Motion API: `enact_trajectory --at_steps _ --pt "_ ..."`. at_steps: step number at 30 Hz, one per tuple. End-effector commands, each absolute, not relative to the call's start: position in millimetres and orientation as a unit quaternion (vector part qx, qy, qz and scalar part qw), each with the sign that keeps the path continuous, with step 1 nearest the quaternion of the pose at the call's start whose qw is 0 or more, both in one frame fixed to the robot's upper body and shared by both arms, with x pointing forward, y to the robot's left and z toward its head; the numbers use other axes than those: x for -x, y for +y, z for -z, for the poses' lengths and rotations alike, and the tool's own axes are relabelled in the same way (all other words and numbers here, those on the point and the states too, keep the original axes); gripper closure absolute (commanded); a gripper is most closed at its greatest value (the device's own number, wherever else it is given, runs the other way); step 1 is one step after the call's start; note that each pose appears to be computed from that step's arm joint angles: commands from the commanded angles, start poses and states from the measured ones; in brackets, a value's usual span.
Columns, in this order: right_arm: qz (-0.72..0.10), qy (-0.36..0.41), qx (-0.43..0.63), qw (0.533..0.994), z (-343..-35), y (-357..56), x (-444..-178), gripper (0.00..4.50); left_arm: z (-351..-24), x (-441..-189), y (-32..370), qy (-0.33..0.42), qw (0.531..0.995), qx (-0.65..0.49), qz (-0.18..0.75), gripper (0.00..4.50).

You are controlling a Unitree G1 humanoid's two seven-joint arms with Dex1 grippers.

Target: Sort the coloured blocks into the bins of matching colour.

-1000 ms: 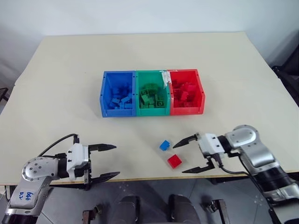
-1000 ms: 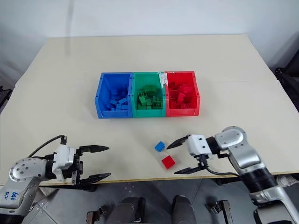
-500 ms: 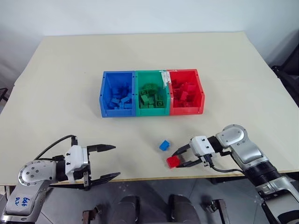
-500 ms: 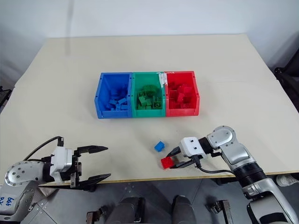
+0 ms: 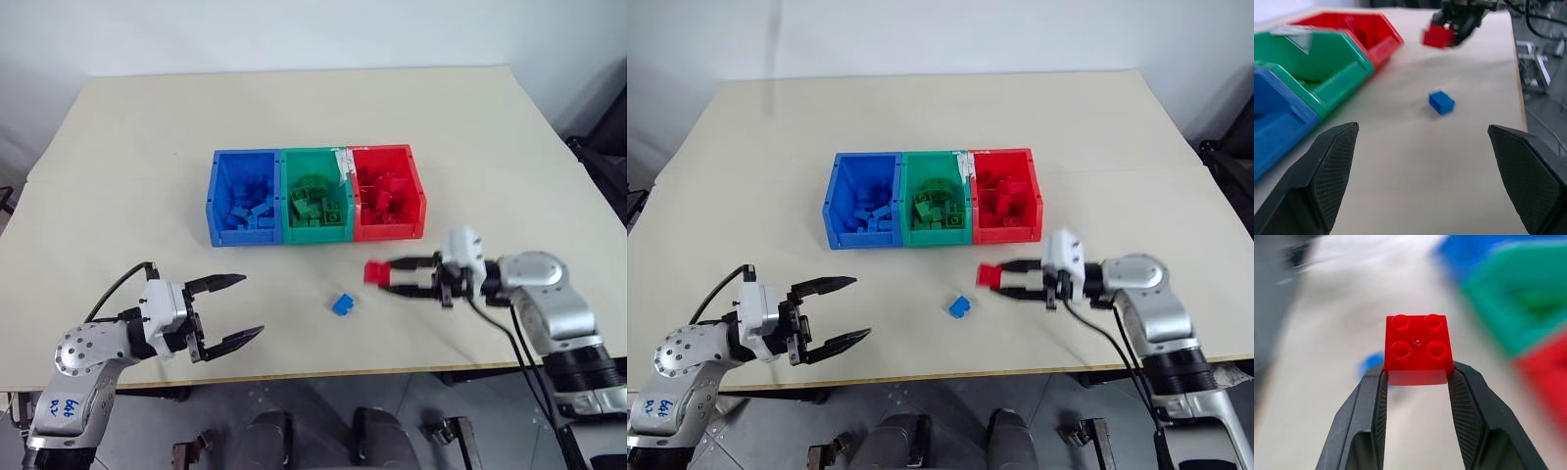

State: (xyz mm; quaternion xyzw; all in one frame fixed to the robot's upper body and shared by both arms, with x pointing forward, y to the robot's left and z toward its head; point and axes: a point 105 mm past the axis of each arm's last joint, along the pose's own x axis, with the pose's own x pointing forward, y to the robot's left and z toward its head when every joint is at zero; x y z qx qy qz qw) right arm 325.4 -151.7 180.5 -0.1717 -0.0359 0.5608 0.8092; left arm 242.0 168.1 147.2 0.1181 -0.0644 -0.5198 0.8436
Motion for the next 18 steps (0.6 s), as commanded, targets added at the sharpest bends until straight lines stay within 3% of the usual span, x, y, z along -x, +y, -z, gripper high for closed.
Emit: enact_trajectory --at_steps 1,10,14,18 --pt "-0.464 -0.060 0.164 0.869 -207 -166 -362 3.09 -154 -246 168 -0.079 0.847 -0.095 0.517 0.00" --pt "-0.362 -0.054 0.175 0.914 -220 -171 -415 3.09 -164 -263 180 -0.102 0.879 -0.089 0.458 0.00" --pt "-0.368 -0.065 0.171 0.912 -223 -170 -415 1.67 -165 -261 181 -0.102 0.881 -0.089 0.454 0.00" --pt "-0.414 -0.078 0.174 0.890 -225 -173 -394 0.32 -161 -256 180 -0.093 0.878 -0.092 0.461 0.00"
